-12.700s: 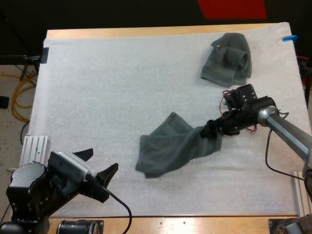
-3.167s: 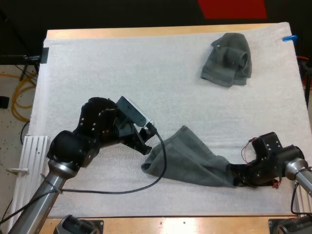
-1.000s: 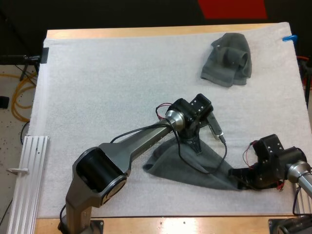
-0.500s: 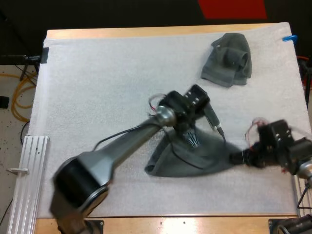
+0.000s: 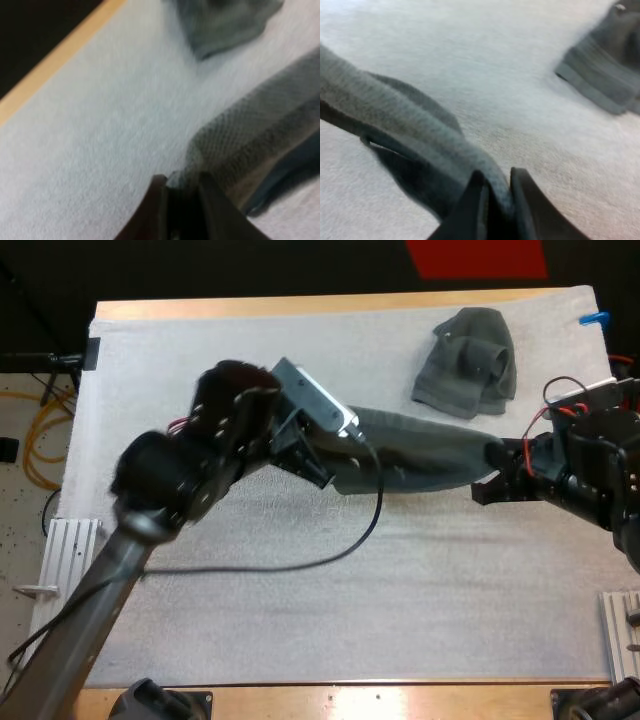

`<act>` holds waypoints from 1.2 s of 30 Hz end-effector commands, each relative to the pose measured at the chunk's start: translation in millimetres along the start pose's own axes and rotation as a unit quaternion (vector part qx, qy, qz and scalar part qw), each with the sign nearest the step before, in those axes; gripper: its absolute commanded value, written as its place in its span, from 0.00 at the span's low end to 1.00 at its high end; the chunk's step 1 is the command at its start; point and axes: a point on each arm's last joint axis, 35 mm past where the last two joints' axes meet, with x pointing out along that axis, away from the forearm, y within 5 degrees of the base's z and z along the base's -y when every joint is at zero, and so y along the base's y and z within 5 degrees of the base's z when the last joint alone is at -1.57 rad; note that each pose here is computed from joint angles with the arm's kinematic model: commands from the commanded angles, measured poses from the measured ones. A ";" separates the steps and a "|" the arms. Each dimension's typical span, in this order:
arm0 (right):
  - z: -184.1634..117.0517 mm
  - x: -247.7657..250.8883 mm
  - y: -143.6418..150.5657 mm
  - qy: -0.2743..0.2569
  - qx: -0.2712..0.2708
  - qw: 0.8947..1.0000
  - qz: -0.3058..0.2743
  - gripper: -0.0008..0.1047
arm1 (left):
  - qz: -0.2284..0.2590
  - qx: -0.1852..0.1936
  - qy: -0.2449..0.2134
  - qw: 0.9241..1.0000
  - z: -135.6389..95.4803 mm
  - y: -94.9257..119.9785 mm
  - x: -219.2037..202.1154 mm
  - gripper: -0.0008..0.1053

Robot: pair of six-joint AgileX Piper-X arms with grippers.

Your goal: Pick towel from pile fold and stack

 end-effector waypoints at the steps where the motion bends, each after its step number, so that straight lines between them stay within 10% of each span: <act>1: 5.1 -7.7 7.0 -0.006 -0.018 1.000 0.012 0.01 | -0.005 -0.004 -0.005 1.000 -2.0 -3.0 -14.1 0.01; 19: -1.8 -37.9 64.8 0.088 -0.109 0.985 0.100 0.01 | -0.007 -0.007 0.073 0.997 -47.4 -42.5 -79.8 0.01; 28: -16.1 -37.9 68.5 0.148 -0.091 0.979 0.103 0.01 | 0.038 -0.013 0.129 0.991 -78.1 -57.5 -45.8 0.01; 36: -25.4 49.3 51.2 0.151 -0.096 0.984 0.016 0.01 | 0.058 -0.007 0.083 0.995 -89.5 -41.0 15.3 0.01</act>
